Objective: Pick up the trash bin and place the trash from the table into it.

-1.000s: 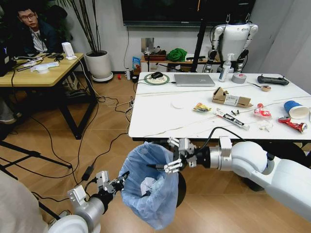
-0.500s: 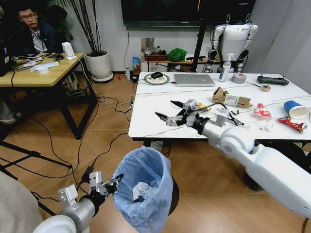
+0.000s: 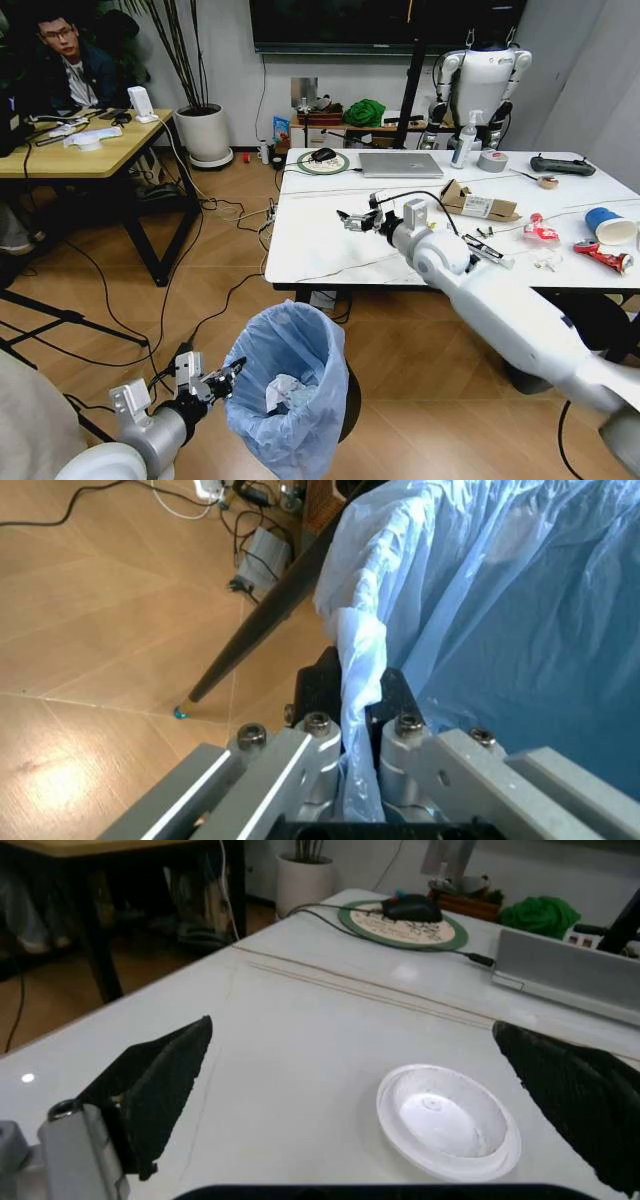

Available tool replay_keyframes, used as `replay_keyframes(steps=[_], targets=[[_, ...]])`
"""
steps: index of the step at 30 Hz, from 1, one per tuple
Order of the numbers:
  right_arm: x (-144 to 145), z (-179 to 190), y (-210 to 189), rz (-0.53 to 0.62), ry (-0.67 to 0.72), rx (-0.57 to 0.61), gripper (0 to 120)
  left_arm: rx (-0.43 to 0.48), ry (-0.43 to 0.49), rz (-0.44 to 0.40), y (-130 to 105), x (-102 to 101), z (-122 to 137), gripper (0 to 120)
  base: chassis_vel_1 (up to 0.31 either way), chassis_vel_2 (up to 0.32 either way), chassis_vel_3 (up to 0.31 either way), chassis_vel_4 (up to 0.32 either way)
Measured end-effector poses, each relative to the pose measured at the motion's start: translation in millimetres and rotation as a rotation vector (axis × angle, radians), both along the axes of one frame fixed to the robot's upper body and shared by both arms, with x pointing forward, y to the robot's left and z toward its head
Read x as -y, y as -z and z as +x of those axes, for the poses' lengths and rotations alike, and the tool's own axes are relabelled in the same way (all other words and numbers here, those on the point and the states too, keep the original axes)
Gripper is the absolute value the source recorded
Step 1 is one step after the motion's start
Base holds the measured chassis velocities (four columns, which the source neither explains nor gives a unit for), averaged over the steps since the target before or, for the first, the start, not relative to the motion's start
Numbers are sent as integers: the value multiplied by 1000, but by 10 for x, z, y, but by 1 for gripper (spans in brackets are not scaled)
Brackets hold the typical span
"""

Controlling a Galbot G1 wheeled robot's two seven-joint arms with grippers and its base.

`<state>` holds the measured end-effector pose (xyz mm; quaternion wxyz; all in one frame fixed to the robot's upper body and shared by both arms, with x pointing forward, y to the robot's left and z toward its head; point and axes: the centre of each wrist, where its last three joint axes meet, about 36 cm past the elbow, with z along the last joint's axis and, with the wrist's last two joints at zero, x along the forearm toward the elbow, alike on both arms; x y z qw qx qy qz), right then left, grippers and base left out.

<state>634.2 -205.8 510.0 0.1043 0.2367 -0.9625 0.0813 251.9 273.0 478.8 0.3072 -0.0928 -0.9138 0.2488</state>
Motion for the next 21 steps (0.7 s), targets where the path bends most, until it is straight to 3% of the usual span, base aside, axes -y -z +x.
replay_keyframes(steps=[9,21], targets=[[-275,345,233,-51,-48,-55,100,15,-21,-1,-18,-27,10,0,0,0,0,0],[13,597,421,-85,-14,-127,100,15,-24,-4,18,-21,28,0,0,0,0,0]])
